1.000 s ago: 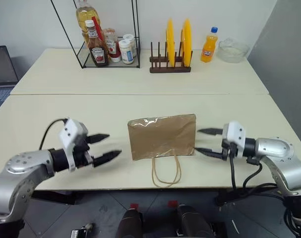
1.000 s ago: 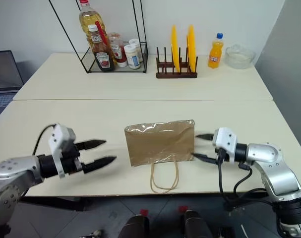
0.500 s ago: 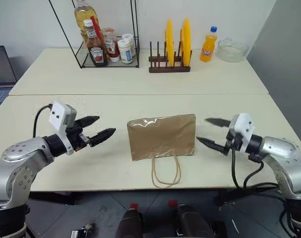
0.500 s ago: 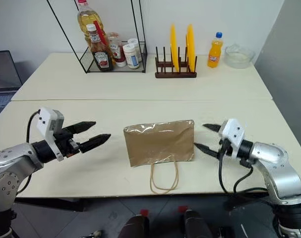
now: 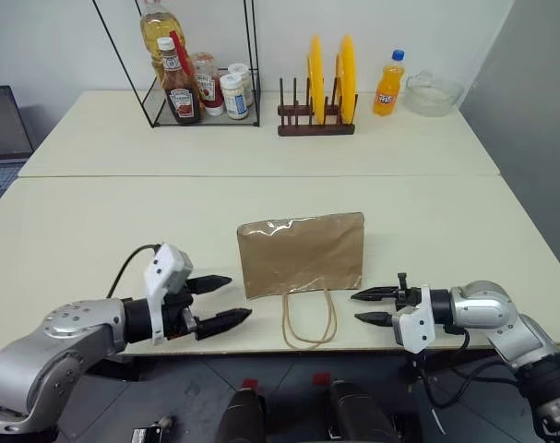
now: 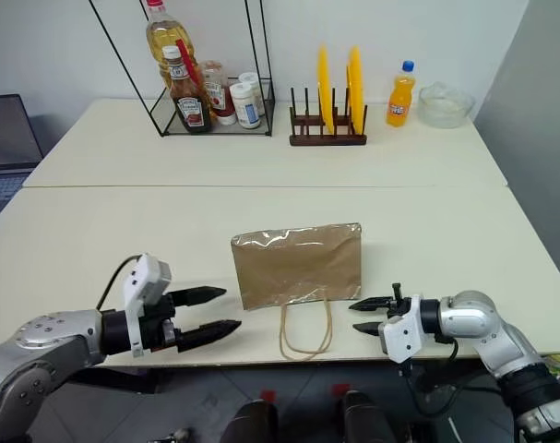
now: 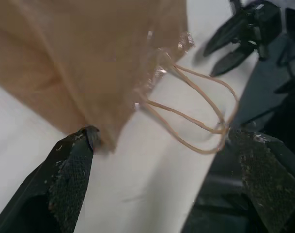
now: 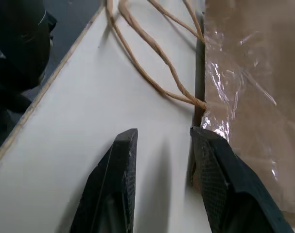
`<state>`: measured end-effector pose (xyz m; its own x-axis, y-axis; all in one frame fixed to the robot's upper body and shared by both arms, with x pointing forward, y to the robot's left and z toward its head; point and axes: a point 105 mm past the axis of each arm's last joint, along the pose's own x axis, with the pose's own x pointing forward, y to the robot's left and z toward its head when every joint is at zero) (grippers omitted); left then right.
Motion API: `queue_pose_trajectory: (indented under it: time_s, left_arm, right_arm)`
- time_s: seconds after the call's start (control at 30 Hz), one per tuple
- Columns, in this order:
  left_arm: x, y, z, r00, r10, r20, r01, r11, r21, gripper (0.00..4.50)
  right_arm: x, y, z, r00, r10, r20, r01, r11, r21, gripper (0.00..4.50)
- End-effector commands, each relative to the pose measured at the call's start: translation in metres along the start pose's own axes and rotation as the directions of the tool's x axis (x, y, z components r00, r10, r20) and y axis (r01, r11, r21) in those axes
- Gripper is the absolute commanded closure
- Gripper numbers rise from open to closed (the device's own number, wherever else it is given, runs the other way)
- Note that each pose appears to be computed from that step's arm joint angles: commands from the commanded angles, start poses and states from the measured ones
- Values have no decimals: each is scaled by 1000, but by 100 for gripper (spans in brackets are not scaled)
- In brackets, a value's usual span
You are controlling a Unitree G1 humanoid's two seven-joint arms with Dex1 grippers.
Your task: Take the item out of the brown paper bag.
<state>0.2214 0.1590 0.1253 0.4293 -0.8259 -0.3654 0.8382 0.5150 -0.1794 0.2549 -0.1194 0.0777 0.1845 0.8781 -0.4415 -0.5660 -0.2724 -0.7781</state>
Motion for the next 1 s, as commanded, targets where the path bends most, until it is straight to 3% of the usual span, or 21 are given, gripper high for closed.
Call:
queue_pose_trajectory:
  time_s: [0.03, 0.43, 0.53, 0.63, 1.0]
  left_arm:
    - [5, -10, 0, 999, -43, -4, 43, 999, 23, 0]
    - [7, -11, -5, 998, -59, -13, 60, 998, 26, 0]
    - [9, -12, -6, 998, -65, -13, 65, 997, 28, 0]
    - [12, -14, -8, 997, -77, -20, 77, 996, 36, 0]
    - [33, -12, -23, 998, -58, -19, 59, 998, 38, 0]
  right_arm:
    - [15, -1, 12, 997, 6, 83, -4, 1000, -27, 270]
    - [32, -30, 25, 977, -86, 195, 72, 994, 76, 270]
    - [31, -33, 23, 976, -89, 196, 67, 991, 118, 332]
    - [32, -34, 23, 974, -95, 204, 65, 987, 149, 439]
    - [24, -88, 36, 933, -295, 208, 215, 916, 338, 448]
